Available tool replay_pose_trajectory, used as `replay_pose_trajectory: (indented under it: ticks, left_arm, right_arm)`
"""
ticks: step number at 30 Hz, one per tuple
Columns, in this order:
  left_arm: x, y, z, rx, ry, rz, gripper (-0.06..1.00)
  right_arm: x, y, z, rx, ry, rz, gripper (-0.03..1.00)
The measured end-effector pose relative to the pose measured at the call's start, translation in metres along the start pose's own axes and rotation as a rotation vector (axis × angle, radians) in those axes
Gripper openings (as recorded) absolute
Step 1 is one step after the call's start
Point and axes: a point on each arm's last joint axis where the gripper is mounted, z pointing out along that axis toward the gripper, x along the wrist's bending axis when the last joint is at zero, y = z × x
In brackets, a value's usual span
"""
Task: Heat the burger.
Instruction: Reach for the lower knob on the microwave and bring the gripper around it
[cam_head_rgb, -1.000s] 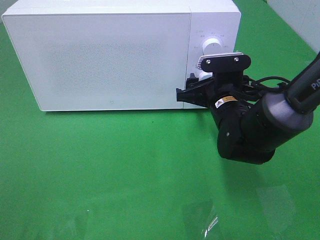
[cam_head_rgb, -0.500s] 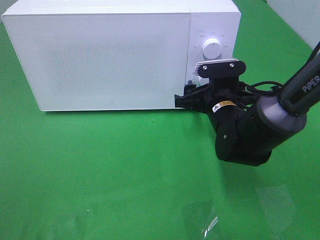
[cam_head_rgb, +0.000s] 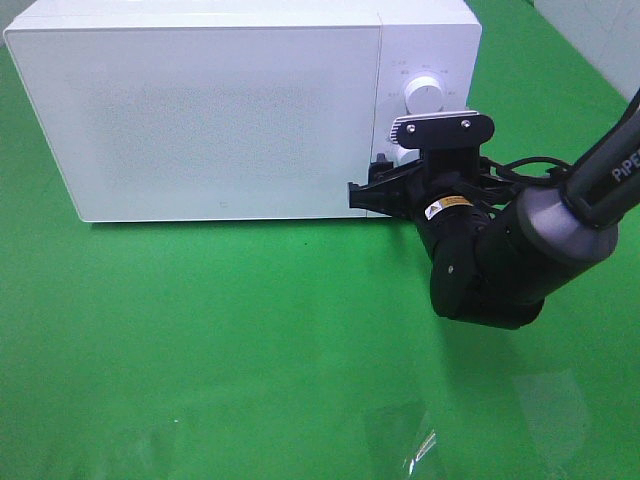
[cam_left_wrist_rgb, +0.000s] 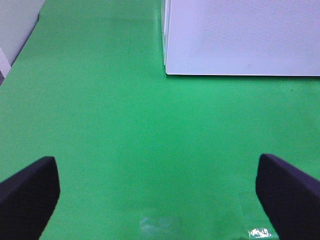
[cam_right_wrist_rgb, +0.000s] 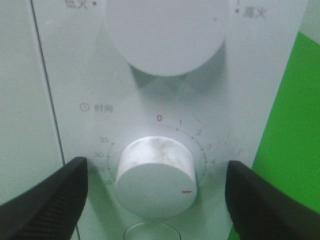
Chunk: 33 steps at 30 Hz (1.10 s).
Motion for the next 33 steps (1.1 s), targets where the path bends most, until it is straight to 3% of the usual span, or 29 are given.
replay_pose_trajectory:
  ticks: [8, 9, 10, 12, 26, 28, 30, 31, 32, 33]
  left_arm:
    - [0.0, 0.0, 0.0, 0.0, 0.0, 0.0, 0.99]
    - [0.0, 0.0, 0.0, 0.0, 0.0, 0.0, 0.99]
    - [0.0, 0.0, 0.0, 0.0, 0.0, 0.0, 0.99]
    - [0.0, 0.0, 0.0, 0.0, 0.0, 0.0, 0.99]
    - [0.0, 0.0, 0.0, 0.0, 0.0, 0.0, 0.99]
    - [0.0, 0.0, 0.0, 0.0, 0.0, 0.0, 0.99]
    - [0.0, 0.0, 0.0, 0.0, 0.0, 0.0, 0.99]
    - [0.0, 0.0, 0.0, 0.0, 0.0, 0.0, 0.99]
    - [0.0, 0.0, 0.0, 0.0, 0.0, 0.0, 0.99]
    - [0.0, 0.0, 0.0, 0.0, 0.0, 0.0, 0.99]
  right_arm:
    - [-0.0004, 0.0004, 0.0, -0.004, -0.004, 0.0, 0.63]
    - [-0.0004, 0.0004, 0.0, -0.004, -0.004, 0.0, 0.53]
    - [-0.0004, 0.0004, 0.0, -0.004, -0.004, 0.0, 0.53]
    - [0.0012, 0.0004, -0.0005, -0.005, 0.006, -0.003, 0.42]
    - [0.0012, 0.0004, -0.0005, -0.005, 0.006, 0.011, 0.42]
    - [0.0014, 0.0005, -0.0005, -0.005, 0.008, 0.077, 0.42]
    - [0.0015, 0.0007, -0.0002, -0.006, 0.014, 0.278, 0.42]
    - [0.0015, 0.0007, -0.0002, -0.006, 0.014, 0.278, 0.42]
    - [0.0018, 0.0008, -0.0002, -0.005, 0.018, 0.427, 0.42]
    - [0.0018, 0.0008, -0.0002, -0.005, 0.018, 0.427, 0.42]
